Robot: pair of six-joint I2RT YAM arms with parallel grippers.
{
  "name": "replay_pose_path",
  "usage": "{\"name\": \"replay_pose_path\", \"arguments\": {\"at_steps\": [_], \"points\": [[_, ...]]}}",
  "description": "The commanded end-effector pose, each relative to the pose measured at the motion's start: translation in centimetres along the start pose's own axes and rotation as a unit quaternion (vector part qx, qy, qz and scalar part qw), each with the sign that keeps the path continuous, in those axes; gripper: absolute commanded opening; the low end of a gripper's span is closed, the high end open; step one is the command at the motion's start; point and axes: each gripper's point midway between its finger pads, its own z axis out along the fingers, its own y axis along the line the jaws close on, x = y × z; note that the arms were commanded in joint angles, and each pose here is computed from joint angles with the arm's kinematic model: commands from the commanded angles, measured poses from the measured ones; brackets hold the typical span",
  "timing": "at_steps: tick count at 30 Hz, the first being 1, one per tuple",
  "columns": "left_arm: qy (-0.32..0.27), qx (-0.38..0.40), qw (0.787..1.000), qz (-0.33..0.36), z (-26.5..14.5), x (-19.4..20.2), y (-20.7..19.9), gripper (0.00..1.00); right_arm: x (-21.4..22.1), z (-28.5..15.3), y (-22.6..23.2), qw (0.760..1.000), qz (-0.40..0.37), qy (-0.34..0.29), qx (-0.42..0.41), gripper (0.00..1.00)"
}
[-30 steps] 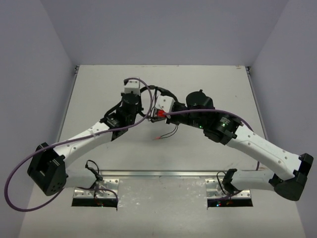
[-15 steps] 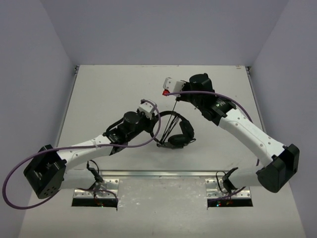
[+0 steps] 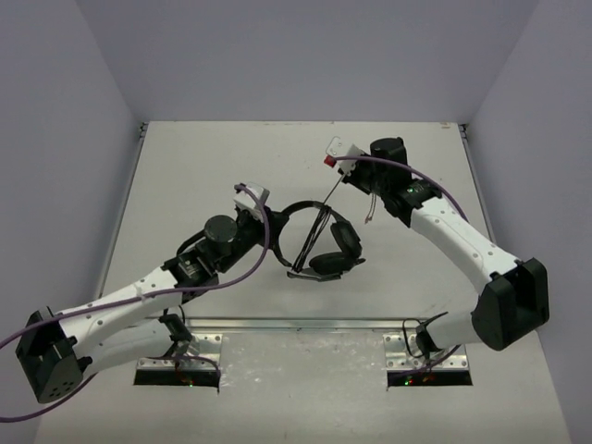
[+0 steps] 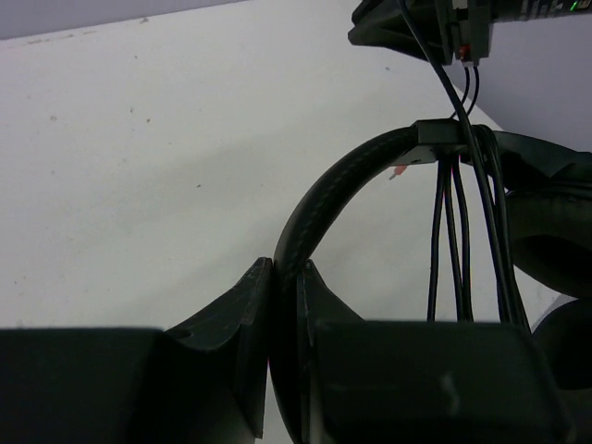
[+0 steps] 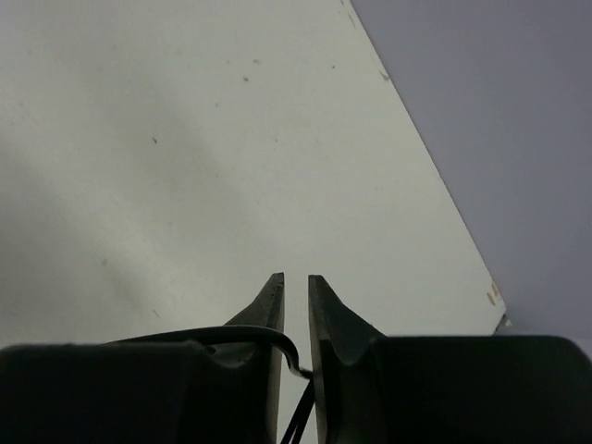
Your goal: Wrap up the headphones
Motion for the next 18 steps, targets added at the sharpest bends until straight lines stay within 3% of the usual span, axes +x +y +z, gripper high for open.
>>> {"name": "replay_pose_path", "arguments": {"at_steps": [1,3,5,9,13,18], "points": [[-0.069,0.029,0.995,-0.067,-2.0,-6.8,-2.4,0.00,-4.3,-1.1,-1.7,0.989,0.084,-0.117,0.021,0.18],[-0.071,0.031,0.994,-0.081,-2.5,-7.9,-2.7,0.00,-6.6,-1.4,-0.4,0.975,0.120,-0.185,-0.017,0.24],[-0.075,0.031,0.993,-0.089,-3.0,-10.0,-3.0,0.00,-7.6,-1.9,0.7,0.961,0.139,-0.237,-0.037,0.36],[-0.072,0.010,0.993,-0.094,-3.9,-13.1,-3.0,0.00,-8.6,-1.4,3.1,0.934,0.203,-0.271,-0.112,0.48],[-0.092,-0.030,0.988,-0.117,-5.1,-16.4,-2.0,0.00,-8.7,0.1,4.6,0.919,0.238,-0.270,-0.159,0.50],[-0.105,-0.056,0.982,-0.146,-6.3,-20.4,-1.8,0.00,-9.3,0.5,7.2,0.885,0.285,-0.292,-0.225,0.47]]}}
